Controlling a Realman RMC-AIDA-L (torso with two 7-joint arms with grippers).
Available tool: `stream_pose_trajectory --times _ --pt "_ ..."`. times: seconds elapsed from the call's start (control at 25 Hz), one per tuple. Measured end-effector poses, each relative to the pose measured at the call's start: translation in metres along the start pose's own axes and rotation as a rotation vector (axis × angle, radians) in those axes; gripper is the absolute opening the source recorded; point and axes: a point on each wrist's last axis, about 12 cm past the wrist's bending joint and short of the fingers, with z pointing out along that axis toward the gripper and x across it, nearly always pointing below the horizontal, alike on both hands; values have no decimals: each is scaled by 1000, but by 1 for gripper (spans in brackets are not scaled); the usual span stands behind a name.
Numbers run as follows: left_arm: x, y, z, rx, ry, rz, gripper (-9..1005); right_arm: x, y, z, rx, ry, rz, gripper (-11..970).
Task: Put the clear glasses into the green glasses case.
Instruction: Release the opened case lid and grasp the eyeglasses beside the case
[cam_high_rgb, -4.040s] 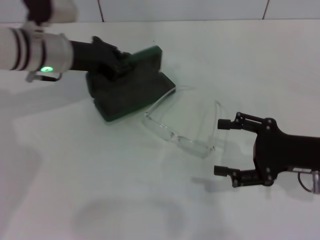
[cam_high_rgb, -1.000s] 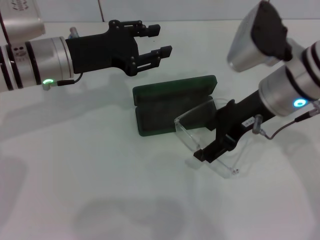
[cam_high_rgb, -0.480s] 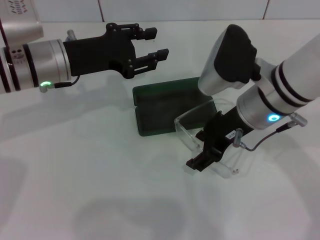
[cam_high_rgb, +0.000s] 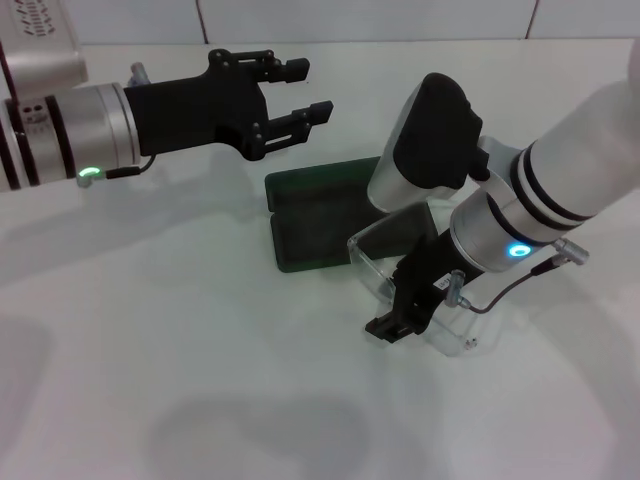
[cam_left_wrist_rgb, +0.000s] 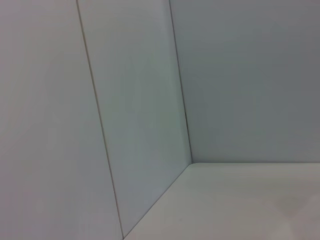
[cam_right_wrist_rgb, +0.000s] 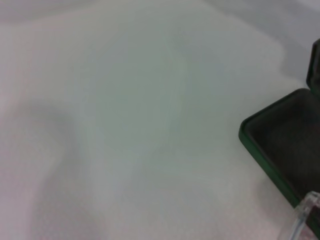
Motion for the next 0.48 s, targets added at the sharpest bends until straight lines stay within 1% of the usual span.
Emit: stream_pose_trajectory --times 0.08,0.32,0.48 --pt "1 0 -1 -1 1 -2 532 1 -1 1 5 6 4 503" --pt "2 -1 -2 -3 3 -5 532 2 -3 3 15 7 8 512" --pt "2 -1 -2 -4 3 -5 532 2 -2 4 14 12 3 450"
